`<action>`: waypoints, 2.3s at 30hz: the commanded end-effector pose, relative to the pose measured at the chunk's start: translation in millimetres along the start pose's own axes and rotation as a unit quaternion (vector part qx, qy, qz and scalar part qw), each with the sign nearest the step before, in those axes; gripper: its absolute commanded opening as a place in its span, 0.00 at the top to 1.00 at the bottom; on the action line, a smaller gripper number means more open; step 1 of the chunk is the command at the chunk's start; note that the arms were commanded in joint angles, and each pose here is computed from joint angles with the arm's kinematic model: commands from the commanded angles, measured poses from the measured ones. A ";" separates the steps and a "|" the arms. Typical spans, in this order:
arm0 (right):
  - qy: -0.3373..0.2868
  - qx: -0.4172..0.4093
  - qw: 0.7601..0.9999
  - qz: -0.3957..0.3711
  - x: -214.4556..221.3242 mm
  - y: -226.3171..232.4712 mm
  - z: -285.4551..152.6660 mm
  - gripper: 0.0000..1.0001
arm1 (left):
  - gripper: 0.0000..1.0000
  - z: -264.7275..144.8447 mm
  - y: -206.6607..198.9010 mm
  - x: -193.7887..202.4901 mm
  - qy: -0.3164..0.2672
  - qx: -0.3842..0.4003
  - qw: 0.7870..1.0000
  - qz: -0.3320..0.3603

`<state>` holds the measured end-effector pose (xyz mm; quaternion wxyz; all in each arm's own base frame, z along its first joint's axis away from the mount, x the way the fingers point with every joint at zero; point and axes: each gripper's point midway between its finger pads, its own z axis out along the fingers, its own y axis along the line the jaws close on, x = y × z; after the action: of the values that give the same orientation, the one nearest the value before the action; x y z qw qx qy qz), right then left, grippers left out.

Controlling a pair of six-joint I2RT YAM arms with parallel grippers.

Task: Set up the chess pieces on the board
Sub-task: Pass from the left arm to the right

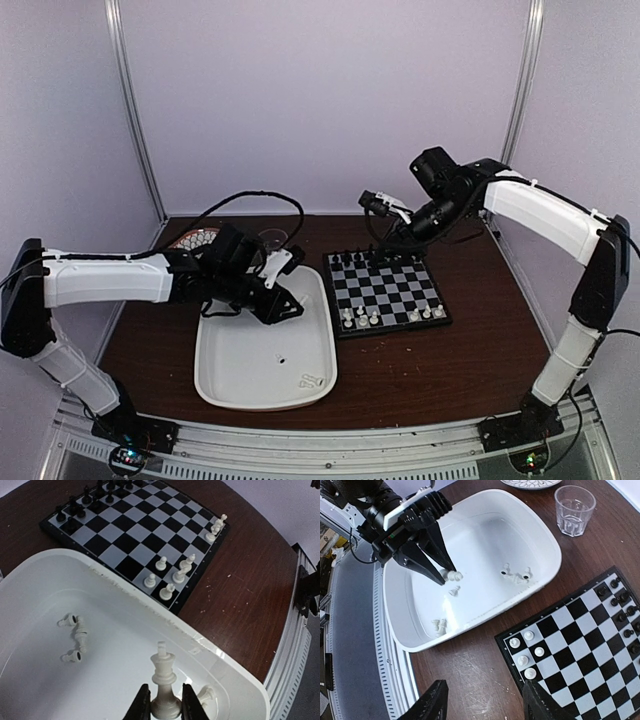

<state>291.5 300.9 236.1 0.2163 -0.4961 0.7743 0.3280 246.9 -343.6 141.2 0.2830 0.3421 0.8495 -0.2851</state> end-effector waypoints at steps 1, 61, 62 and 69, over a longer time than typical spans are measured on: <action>-0.001 -0.044 0.999 -0.008 -19.9 26.4 15.5 0.45 | 1.00 -11.7 -30.7 -31.4 -0.073 0.082 0.993 0.039; 0.094 0.021 0.995 -0.023 19.1 6.9 48.4 0.97 | 0.38 -21.4 -28.7 -30.5 -0.093 0.073 0.992 0.038; 0.108 0.039 0.993 -0.027 29.1 -0.3 44.7 0.98 | 0.38 -20.9 -27.1 -29.8 -0.092 0.069 0.993 0.038; 0.194 0.144 0.970 -0.018 87.9 -47.9 36.0 1.00 | 0.38 -17.9 -20.0 -30.1 -0.091 0.051 0.994 0.033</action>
<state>283.1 292.0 170.0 0.1504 -0.5218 0.8135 0.2083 237.3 -359.9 173.7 0.3289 0.3610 0.7948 -0.3603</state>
